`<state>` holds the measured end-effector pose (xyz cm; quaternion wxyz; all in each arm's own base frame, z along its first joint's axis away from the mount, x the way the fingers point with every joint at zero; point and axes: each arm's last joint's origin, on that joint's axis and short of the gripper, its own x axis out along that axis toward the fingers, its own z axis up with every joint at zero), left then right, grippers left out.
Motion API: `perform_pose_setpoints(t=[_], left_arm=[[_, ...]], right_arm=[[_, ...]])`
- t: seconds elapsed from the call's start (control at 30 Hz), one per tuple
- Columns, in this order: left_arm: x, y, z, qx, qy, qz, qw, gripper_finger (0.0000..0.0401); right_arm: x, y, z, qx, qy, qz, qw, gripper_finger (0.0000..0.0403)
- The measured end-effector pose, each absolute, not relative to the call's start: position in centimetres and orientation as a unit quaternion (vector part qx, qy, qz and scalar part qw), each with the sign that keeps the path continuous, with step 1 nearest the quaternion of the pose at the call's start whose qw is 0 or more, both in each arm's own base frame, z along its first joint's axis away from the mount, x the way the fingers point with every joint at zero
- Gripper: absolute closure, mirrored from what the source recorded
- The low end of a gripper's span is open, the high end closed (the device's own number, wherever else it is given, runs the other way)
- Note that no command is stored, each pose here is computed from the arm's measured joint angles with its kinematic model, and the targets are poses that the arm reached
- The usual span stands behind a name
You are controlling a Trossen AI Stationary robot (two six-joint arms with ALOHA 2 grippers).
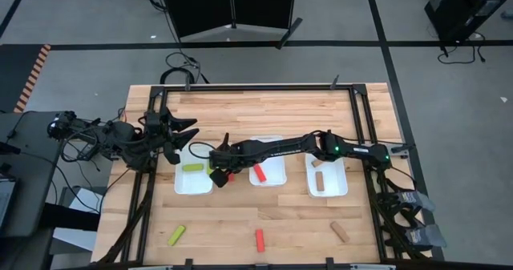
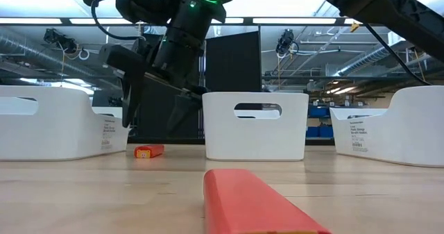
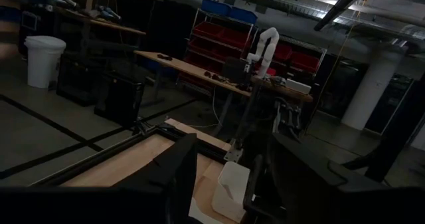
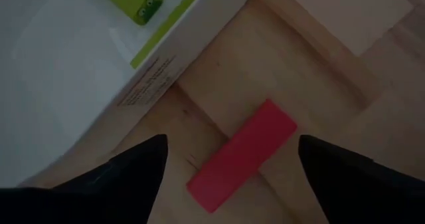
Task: Sort blocks
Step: Put the top orange block into the middle white bin
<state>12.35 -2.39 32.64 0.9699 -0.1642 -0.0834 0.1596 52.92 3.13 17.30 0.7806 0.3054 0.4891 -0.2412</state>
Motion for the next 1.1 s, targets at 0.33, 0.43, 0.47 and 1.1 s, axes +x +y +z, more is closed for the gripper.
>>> perform_pose_setpoints(t=[0.33,0.43,0.47,1.1], left_arm=[[12.35,-2.39,32.64,-0.164,-0.083,0.159,0.970,0.0208],[12.35,-2.39,32.64,-0.164,-0.083,0.159,0.970,0.0208],[12.35,-2.39,32.64,-0.164,-0.083,0.159,0.970,0.0208],[12.35,-2.39,32.64,-0.164,-0.084,0.159,0.970,0.0208]], right_arm=[[52.93,3.10,17.30,0.291,0.493,-0.232,0.787,0.0105],[52.93,3.13,17.29,0.288,0.494,-0.230,0.788,0.0132],[52.93,3.13,17.30,0.288,0.494,-0.230,0.788,0.0142],[53.04,3.88,17.36,0.179,0.523,-0.124,0.824,0.0245]])
